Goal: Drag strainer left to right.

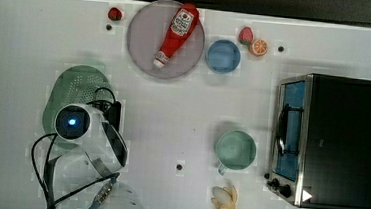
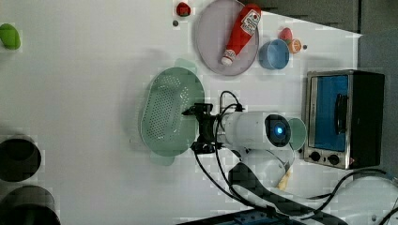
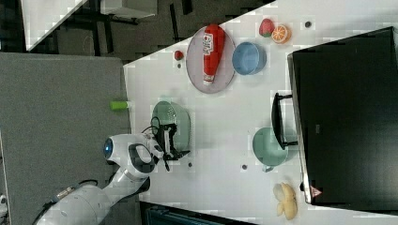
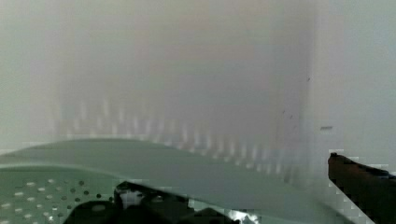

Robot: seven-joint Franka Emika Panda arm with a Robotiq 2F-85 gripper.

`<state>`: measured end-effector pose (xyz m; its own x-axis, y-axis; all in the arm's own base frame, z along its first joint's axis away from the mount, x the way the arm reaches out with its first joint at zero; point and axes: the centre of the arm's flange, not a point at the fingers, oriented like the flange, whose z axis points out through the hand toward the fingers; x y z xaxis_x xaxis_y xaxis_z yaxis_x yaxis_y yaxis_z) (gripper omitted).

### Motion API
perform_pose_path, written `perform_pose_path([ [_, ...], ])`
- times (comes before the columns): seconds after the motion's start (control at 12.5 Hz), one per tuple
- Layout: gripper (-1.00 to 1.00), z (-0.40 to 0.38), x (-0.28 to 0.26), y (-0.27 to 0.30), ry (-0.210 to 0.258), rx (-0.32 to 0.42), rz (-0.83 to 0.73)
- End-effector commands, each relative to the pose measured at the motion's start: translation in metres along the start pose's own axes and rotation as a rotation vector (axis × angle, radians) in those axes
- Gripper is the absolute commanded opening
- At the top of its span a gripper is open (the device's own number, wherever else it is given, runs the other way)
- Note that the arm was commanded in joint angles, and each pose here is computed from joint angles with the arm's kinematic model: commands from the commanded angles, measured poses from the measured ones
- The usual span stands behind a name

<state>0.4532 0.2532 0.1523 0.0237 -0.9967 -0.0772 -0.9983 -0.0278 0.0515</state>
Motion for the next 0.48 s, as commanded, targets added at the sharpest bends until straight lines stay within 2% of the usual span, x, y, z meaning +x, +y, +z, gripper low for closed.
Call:
perform_pose_path([
  [0.08, 1.00, -0.012, 0.046, -0.002, 0.028, 0.002, 0.037],
  [0.48, 1.00, -0.016, 0.100, -0.005, 0.048, -0.008, 0.024],
])
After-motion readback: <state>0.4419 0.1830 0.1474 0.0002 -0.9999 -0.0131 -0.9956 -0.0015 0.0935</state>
